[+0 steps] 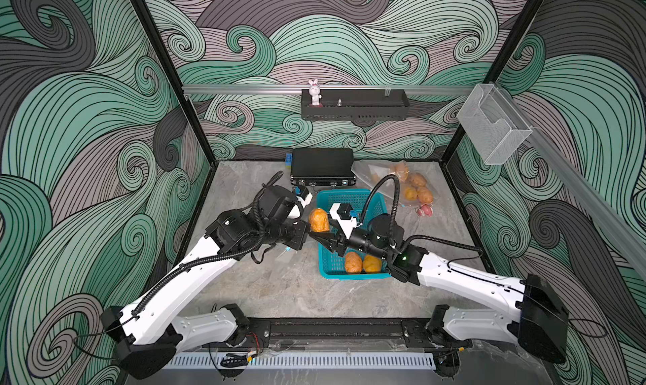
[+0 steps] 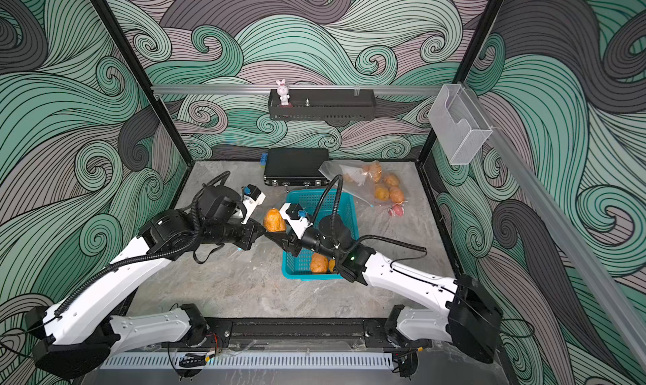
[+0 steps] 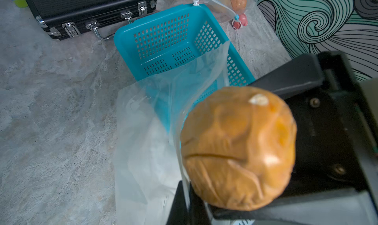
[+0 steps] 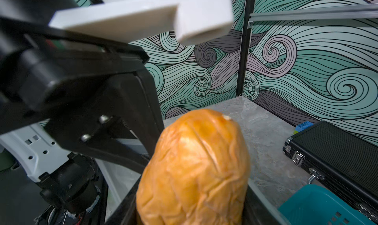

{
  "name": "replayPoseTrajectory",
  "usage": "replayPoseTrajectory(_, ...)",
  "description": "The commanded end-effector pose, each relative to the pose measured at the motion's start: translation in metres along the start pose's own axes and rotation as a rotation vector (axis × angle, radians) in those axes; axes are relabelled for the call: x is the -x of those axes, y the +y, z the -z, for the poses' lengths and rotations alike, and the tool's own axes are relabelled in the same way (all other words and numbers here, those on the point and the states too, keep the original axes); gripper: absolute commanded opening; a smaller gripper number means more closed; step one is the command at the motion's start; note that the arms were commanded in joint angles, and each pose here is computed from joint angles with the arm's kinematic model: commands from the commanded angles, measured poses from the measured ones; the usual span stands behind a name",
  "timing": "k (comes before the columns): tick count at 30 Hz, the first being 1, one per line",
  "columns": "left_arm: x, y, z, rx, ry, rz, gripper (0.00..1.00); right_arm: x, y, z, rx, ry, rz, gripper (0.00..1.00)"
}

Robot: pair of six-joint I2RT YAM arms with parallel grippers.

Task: Put the potatoes into a zipper bag and zip it
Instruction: Place the potato into the zipper food storage bag.

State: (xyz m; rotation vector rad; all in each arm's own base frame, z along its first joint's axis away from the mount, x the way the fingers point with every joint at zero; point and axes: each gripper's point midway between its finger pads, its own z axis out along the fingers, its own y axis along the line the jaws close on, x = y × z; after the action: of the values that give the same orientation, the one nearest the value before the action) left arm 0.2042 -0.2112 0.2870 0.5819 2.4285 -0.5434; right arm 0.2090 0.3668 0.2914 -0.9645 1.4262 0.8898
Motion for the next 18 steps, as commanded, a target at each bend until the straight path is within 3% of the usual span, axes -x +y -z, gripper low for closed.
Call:
replayPoseTrajectory(1, 0.013, -0.001, 0.012, 0.002, -0.049, 0.012, 0.0, 0.001, 0.023, 0.003, 0.122, 0.018, 0.075, 0.55)
replayPoseTrajectory(18, 0.008, -0.001, 0.023, -0.007, -0.048, 0.003, 0.0, -0.025, 0.013, -0.002, 0.096, 0.188, 0.211, 0.64)
